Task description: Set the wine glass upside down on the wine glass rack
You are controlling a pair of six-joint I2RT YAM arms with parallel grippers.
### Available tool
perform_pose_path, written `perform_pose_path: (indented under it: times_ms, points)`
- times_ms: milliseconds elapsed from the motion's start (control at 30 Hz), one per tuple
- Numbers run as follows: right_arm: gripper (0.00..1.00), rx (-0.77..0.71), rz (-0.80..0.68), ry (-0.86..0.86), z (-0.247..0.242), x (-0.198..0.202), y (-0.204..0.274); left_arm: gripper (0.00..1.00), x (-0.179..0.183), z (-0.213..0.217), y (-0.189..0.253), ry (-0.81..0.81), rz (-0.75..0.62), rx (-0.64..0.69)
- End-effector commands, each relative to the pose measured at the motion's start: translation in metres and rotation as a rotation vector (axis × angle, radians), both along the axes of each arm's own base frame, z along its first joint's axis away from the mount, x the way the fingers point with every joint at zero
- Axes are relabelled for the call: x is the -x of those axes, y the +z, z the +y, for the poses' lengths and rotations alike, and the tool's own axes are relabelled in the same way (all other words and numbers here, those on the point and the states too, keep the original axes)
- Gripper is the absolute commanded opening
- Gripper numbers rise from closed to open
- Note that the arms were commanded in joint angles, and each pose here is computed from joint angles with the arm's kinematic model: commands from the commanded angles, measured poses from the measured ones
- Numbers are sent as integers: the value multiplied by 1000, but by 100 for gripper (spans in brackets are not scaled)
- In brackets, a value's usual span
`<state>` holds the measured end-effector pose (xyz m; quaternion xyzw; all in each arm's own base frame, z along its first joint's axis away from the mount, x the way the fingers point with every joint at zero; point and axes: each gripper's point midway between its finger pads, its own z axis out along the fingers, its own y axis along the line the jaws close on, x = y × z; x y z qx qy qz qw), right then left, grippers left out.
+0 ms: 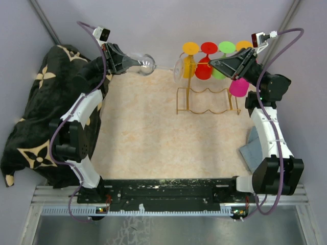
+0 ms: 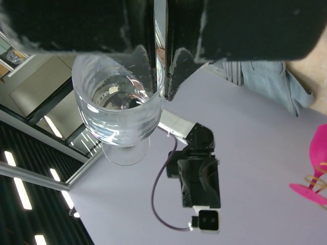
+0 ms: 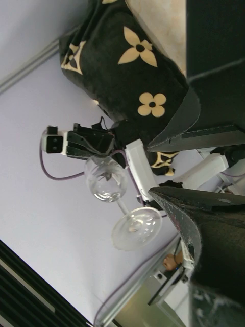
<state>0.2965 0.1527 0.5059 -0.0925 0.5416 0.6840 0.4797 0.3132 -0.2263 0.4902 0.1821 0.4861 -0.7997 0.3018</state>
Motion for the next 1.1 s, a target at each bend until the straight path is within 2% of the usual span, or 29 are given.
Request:
perform_pose_path:
  times_ms: [0,433,1067]
  points:
    - [35,-25,-146,141,18,37,26,0,41,14,38,-41,-220,166]
    - [36,-195,-228,379,39,66,62,0,55,18,62,-72,-208,248]
    - [38,-241,-225,511,86,74,78,0,64,14,65,-80,-208,257]
